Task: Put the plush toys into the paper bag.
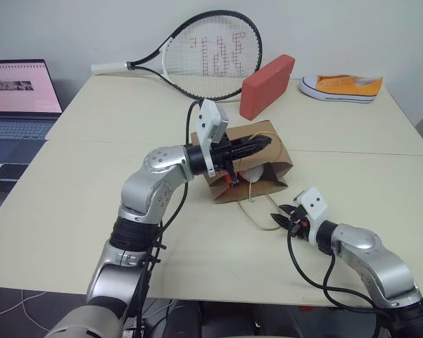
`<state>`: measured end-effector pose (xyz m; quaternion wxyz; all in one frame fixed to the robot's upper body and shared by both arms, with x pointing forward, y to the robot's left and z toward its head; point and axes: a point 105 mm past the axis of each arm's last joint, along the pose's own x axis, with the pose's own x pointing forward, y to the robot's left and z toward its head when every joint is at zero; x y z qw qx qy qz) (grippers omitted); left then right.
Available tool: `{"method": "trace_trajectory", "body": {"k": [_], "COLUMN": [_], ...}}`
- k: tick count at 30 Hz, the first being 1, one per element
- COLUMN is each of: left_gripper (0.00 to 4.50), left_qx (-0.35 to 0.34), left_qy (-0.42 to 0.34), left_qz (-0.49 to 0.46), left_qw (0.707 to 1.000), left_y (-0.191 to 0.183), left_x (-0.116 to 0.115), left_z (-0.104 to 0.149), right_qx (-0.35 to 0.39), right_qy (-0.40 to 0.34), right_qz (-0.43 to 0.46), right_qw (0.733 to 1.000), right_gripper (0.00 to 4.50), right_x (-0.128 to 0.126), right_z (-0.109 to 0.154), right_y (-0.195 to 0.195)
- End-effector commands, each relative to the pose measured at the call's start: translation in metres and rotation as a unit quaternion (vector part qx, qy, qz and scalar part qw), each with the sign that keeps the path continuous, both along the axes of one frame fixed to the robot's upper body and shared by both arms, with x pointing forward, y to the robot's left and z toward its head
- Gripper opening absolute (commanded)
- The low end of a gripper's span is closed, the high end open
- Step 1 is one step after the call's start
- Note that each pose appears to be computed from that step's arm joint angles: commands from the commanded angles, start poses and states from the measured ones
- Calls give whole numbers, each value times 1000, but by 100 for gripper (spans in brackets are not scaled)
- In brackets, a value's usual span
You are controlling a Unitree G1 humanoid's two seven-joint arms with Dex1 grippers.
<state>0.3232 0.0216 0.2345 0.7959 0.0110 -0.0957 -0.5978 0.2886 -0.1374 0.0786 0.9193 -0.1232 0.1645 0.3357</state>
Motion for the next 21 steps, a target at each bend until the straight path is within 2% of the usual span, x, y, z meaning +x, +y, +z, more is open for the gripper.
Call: {"method": "trace_trajectory", "body": {"k": [1, 2, 7, 12, 21], "left_gripper": [0, 0, 0, 0, 0], "left_qx": [-6, -5, 3, 22, 65], "left_qy": [-32, -34, -67, -106, -125], "left_qz": [-5, -3, 24, 36, 55], "left_qw": [999, 999, 997, 993, 988], "left_y": [1, 2, 13, 24, 24], "left_x": [-6, -6, 0, 5, 27], "left_z": [12, 13, 31, 56, 86], "right_qx": [7, 15, 51, 96, 145], "right_qy": [-24, -26, -33, -44, -38], "right_qz": [9, 9, 22, 47, 84], "right_qw": [1000, 1000, 998, 993, 985], "right_gripper": [20, 4, 4, 4, 4], "right_x": [4, 4, 0, -9, -32], "right_z": [11, 15, 45, 96, 167], "right_y": [7, 9, 6, -4, -23]}}
